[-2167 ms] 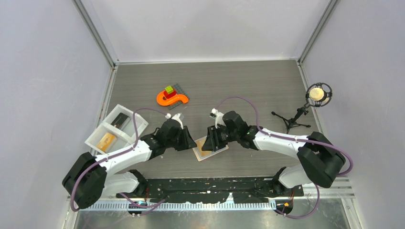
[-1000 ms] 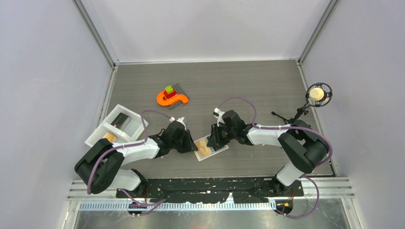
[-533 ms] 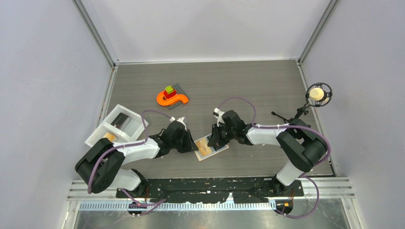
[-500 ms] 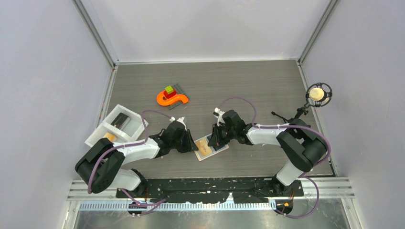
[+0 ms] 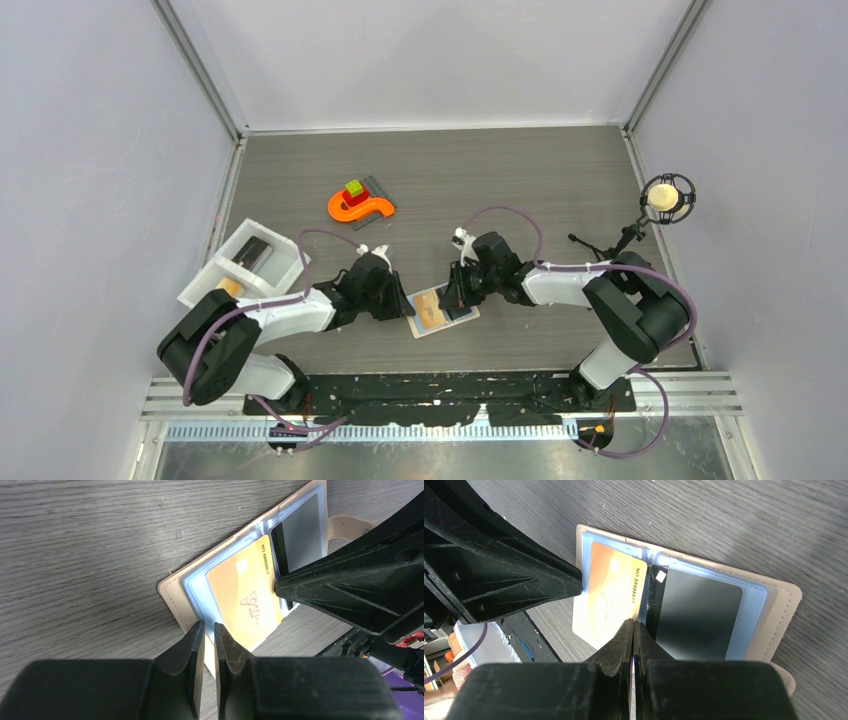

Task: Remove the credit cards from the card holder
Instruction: Remove the credit card from the card holder.

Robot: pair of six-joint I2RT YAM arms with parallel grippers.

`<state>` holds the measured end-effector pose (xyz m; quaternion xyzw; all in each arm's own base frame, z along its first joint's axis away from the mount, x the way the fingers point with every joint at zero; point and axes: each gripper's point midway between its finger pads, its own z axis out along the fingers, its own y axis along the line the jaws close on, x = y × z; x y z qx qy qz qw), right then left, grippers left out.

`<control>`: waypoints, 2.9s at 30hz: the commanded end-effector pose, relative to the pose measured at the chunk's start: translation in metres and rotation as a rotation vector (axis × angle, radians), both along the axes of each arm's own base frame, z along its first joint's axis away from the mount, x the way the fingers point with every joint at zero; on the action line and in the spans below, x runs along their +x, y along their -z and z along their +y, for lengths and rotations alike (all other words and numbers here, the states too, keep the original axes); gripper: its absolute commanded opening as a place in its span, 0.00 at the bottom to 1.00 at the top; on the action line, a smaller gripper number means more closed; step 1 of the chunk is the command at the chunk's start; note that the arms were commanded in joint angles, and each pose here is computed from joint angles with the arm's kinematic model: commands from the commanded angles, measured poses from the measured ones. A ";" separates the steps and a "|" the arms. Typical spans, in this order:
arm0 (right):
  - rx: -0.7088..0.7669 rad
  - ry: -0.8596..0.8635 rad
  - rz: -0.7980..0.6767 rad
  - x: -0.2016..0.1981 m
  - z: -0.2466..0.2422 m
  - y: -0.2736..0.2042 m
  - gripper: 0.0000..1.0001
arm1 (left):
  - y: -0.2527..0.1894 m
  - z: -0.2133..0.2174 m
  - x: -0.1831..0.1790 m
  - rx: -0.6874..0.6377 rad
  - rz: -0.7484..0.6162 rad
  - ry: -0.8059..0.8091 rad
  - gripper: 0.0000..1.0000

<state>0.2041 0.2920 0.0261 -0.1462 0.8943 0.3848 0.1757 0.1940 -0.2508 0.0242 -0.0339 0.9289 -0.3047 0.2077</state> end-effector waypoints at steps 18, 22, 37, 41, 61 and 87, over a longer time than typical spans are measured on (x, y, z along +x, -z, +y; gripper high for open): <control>0.076 -0.007 -0.048 0.005 0.004 -0.022 0.17 | 0.010 0.008 0.001 0.060 0.000 -0.009 0.15; 0.065 0.000 -0.027 0.005 0.004 -0.016 0.25 | 0.010 0.008 0.001 0.055 -0.002 -0.009 0.16; 0.054 0.000 0.022 0.004 0.007 0.000 0.28 | 0.011 0.004 0.001 0.046 0.005 -0.006 0.16; 0.057 0.003 0.015 0.005 0.007 -0.002 0.15 | 0.012 0.005 0.000 0.051 0.007 -0.007 0.15; 0.059 0.028 -0.102 0.017 -0.027 -0.047 0.05 | 0.012 0.006 -0.002 0.092 0.016 0.029 0.16; 0.267 -0.246 -0.266 -0.036 -0.030 -0.155 0.05 | -0.179 -0.030 -0.007 -0.171 -0.377 0.332 0.45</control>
